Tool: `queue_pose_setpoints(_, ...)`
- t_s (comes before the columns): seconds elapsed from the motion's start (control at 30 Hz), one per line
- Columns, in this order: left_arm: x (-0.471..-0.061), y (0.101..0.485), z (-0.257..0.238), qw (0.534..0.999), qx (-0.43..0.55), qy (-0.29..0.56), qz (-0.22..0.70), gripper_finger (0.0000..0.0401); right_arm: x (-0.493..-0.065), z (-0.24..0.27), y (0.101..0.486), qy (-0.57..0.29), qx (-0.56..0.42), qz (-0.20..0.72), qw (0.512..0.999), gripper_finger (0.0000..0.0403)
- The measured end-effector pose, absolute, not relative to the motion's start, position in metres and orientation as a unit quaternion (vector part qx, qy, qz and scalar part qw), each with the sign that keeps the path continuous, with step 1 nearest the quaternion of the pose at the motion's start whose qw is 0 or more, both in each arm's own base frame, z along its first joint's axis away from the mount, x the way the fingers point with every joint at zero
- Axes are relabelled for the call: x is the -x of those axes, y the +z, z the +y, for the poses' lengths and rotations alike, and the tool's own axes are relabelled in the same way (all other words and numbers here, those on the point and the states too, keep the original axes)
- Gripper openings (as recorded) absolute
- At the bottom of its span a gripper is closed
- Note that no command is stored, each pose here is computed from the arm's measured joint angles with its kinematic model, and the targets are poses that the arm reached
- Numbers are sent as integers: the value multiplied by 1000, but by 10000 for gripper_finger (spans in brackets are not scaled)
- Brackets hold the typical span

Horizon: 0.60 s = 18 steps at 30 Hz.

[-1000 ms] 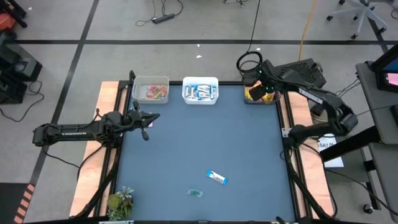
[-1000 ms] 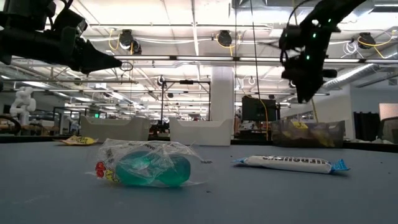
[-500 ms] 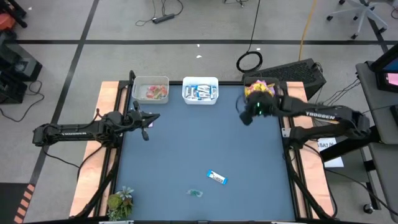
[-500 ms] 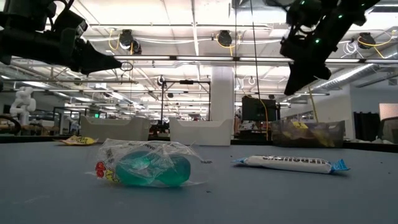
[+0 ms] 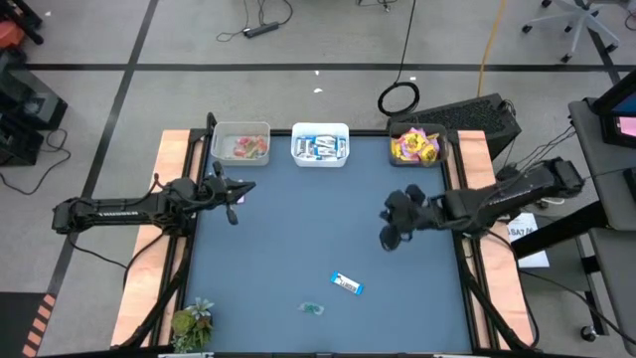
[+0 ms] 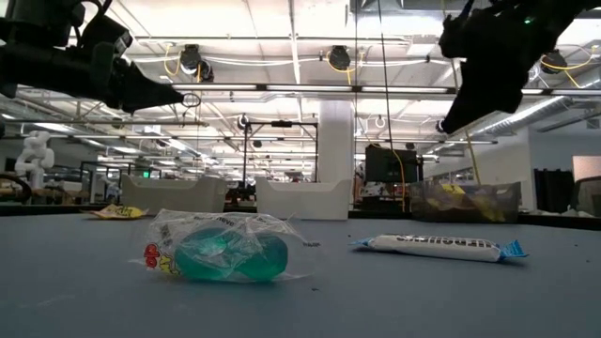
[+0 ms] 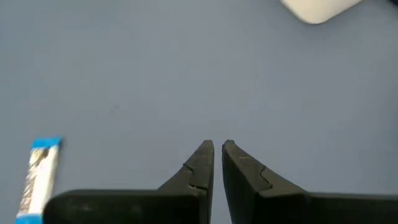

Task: Sort candy
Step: Put the white chocolate into the white bin

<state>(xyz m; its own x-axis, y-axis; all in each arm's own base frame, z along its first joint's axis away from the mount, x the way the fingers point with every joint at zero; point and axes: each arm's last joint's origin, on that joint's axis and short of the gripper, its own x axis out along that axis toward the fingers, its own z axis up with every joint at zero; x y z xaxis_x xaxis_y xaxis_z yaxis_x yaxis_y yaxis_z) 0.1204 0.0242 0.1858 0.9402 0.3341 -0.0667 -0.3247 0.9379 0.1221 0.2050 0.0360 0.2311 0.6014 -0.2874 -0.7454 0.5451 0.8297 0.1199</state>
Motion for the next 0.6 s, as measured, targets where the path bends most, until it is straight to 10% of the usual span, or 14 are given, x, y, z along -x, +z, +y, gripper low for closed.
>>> queue_pose_setpoints(0.6, -120, 185, 24, 983, -55, 167, 47, 7, -235, 121, 173, -135, -179, 420, 879, 85)
